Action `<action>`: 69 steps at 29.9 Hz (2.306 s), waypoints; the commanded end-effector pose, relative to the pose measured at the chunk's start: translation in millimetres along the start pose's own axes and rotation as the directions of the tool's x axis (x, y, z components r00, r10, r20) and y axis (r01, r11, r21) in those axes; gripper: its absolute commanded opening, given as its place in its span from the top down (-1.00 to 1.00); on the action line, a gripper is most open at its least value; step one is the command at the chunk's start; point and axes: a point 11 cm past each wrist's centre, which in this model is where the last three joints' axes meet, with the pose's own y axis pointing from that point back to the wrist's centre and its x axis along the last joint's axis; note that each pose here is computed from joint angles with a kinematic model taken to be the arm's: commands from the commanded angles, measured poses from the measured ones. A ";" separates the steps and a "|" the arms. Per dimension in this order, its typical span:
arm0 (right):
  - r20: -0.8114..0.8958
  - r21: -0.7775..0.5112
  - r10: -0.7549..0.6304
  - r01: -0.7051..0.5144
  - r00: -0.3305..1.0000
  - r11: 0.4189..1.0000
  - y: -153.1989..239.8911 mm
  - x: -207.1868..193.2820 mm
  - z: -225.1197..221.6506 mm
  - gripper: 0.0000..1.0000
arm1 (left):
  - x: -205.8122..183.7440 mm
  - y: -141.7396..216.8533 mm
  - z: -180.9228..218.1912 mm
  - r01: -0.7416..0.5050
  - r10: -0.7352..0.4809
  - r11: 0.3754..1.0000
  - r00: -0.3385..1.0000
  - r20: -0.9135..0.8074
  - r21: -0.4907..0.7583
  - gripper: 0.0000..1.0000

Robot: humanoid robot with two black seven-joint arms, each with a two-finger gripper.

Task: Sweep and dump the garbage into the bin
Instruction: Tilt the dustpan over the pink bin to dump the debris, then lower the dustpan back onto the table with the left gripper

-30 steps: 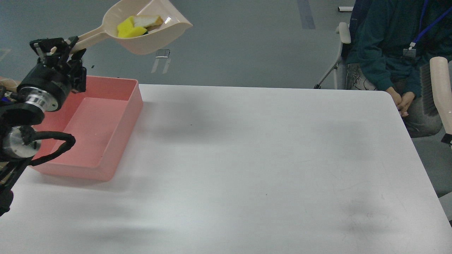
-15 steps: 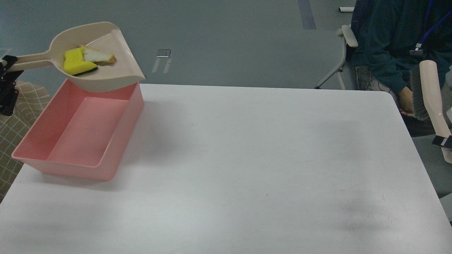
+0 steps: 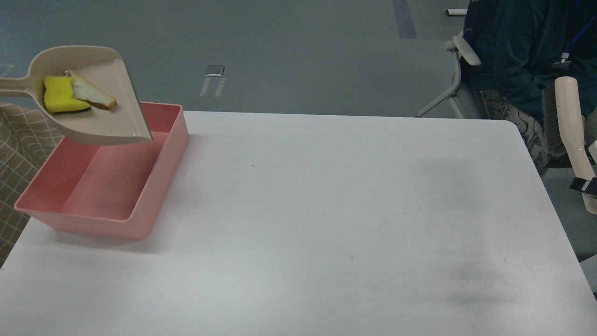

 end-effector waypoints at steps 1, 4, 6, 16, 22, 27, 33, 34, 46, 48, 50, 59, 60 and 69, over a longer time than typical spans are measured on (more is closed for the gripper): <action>-0.001 0.004 0.003 -0.003 1.000 1.000 -0.1 0.4 -1.0 1.00 | 5.0 6.1 -9.2 0.006 -0.005 1.000 0.993 0.119 -0.006 1.00; -0.002 0.006 0.003 -0.003 1.000 1.000 -0.3 0.0 -1.8 1.00 | 4.4 6.7 -6.2 0.019 -0.010 0.999 0.975 0.222 -0.036 1.00; -0.002 0.010 0.000 0.000 1.000 1.000 -0.6 -0.9 -3.1 1.00 | 6.4 6.7 -4.0 0.010 0.003 0.999 0.962 0.273 -0.048 1.00; -0.002 0.013 0.000 0.000 1.000 1.000 -0.8 -1.3 -4.0 1.00 | 19.5 1.5 19.7 0.045 0.000 0.996 0.865 0.502 -0.077 1.00; -0.002 0.014 0.001 -0.001 1.000 1.000 -0.9 -1.5 -4.4 1.00 | 19.9 0.7 21.3 0.060 -0.010 0.996 0.820 0.572 -0.068 1.00; -0.002 0.016 0.002 -0.002 1.000 1.000 -1.3 -1.0 -4.8 1.00 | 34.0 -3.7 38.4 -0.010 0.082 0.992 0.815 0.573 -0.128 1.00; -0.002 0.015 0.001 -0.001 1.000 1.000 -1.1 -1.0 -3.8 1.00 | 52.3 -21.2 92.3 -0.060 0.174 0.961 0.892 0.418 -0.270 1.00; -0.001 0.016 0.000 0.000 1.000 1.000 -1.5 -1.3 -4.1 1.00 | 52.7 -22.9 97.2 -0.056 0.166 0.959 0.905 0.392 -0.277 1.00; 0.000 0.024 -0.019 0.019 1.000 1.000 -6.7 -6.2 -5.1 1.00 | -5.5 -61.9 142.8 0.100 -0.099 0.935 0.995 0.020 -0.341 1.00; 0.001 0.025 -0.022 0.021 1.000 0.999 -7.2 -7.2 -5.6 1.00 | -22.2 -70.2 141.8 0.123 -0.136 0.933 0.991 -0.015 -0.338 1.00; 0.001 0.026 -0.029 0.029 1.000 0.999 -8.5 -9.9 -5.2 1.00 | -62.3 -85.3 136.0 0.168 -0.215 0.923 0.971 -0.103 -0.346 1.00; -0.004 0.046 -0.043 0.043 0.999 0.998 -18.0 -14.4 -9.9 1.00 | -172.9 -96.8 129.8 0.283 -0.412 0.875 0.860 -0.299 -0.393 1.00; -0.003 0.046 -0.045 0.045 0.999 0.998 -18.4 -15.1 -9.9 1.00 | -183.7 -95.9 130.7 0.293 -0.432 0.868 0.845 -0.317 -0.402 1.00; 0.001 0.050 -0.057 0.057 0.998 0.997 -21.4 -20.0 -10.5 1.00 | -310.2 -76.2 138.2 0.469 -0.618 0.780 0.685 -0.387 -0.414 1.00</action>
